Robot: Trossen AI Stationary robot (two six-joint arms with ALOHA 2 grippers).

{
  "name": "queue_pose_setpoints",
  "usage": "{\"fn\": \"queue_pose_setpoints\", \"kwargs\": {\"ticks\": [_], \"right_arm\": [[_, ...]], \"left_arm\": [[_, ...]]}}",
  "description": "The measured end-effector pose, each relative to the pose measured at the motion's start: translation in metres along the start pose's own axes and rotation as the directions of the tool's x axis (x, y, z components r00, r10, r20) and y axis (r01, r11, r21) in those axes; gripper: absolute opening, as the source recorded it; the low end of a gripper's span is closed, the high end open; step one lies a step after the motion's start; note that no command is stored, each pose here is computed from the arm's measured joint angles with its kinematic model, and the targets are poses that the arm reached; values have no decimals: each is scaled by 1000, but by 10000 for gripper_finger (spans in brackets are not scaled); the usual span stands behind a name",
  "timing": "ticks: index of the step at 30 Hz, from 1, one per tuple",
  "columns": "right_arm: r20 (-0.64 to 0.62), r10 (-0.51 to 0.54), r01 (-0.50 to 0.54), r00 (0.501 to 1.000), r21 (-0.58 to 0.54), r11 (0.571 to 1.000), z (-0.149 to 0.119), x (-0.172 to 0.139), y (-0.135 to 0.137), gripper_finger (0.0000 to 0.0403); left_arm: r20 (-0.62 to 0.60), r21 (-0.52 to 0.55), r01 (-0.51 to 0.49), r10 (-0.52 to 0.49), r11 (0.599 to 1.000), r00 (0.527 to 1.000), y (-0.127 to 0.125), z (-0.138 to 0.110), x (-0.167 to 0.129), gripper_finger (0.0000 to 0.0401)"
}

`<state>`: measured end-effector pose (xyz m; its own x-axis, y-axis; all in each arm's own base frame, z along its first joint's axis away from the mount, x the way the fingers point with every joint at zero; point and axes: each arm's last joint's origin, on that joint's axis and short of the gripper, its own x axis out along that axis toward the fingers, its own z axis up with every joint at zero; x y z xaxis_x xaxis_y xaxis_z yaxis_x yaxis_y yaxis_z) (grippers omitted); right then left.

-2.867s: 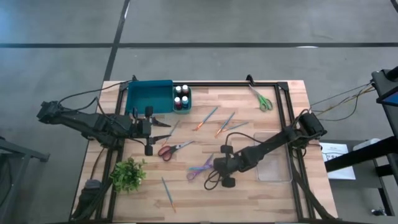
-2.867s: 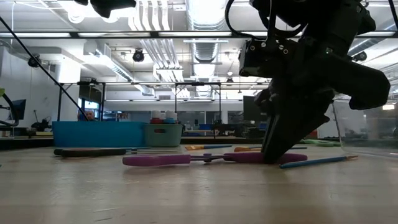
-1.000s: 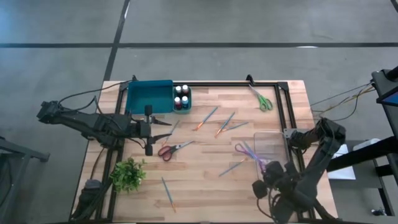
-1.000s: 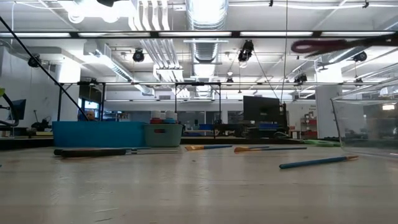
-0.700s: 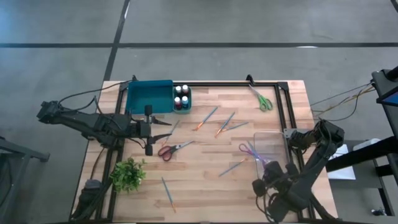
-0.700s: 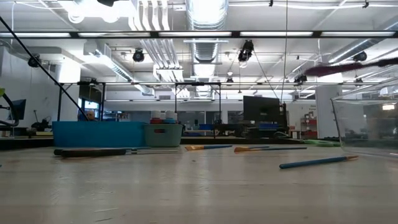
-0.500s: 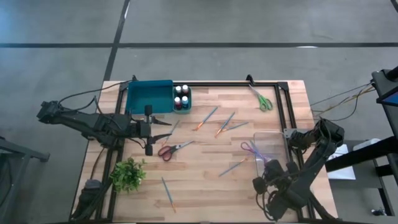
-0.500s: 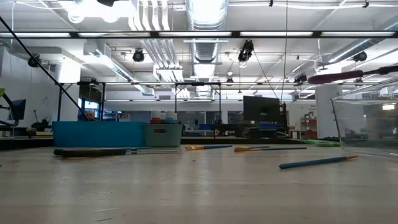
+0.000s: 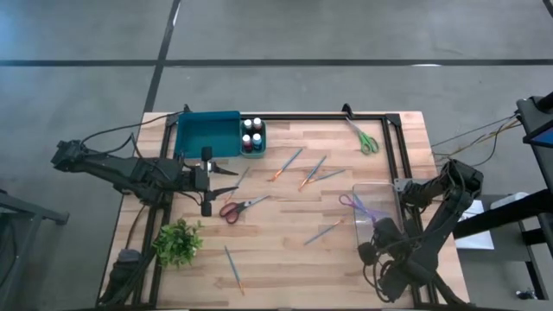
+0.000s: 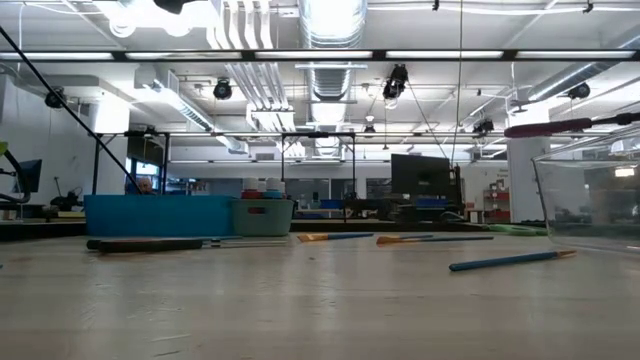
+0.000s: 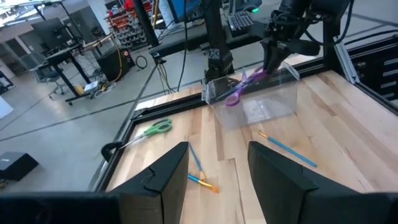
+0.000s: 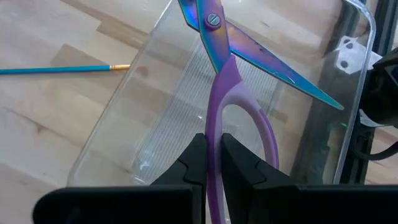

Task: Pick & Place Paint Supplies
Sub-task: Put the violet scissors into the transparent bin

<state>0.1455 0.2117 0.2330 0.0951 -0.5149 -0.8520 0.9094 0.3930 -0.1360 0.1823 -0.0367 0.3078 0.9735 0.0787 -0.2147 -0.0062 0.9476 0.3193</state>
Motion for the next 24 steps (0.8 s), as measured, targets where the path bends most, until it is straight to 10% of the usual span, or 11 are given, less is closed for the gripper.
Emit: {"fn": "queue_pose_setpoints", "kwargs": {"ticks": [24], "right_arm": [[-70, 20, -24, 997, -52, 998, 7, 1, -45, 18]], "left_arm": [[-20, -51, 12, -13, 999, 1000, -1, -2, 0, 173]]}}
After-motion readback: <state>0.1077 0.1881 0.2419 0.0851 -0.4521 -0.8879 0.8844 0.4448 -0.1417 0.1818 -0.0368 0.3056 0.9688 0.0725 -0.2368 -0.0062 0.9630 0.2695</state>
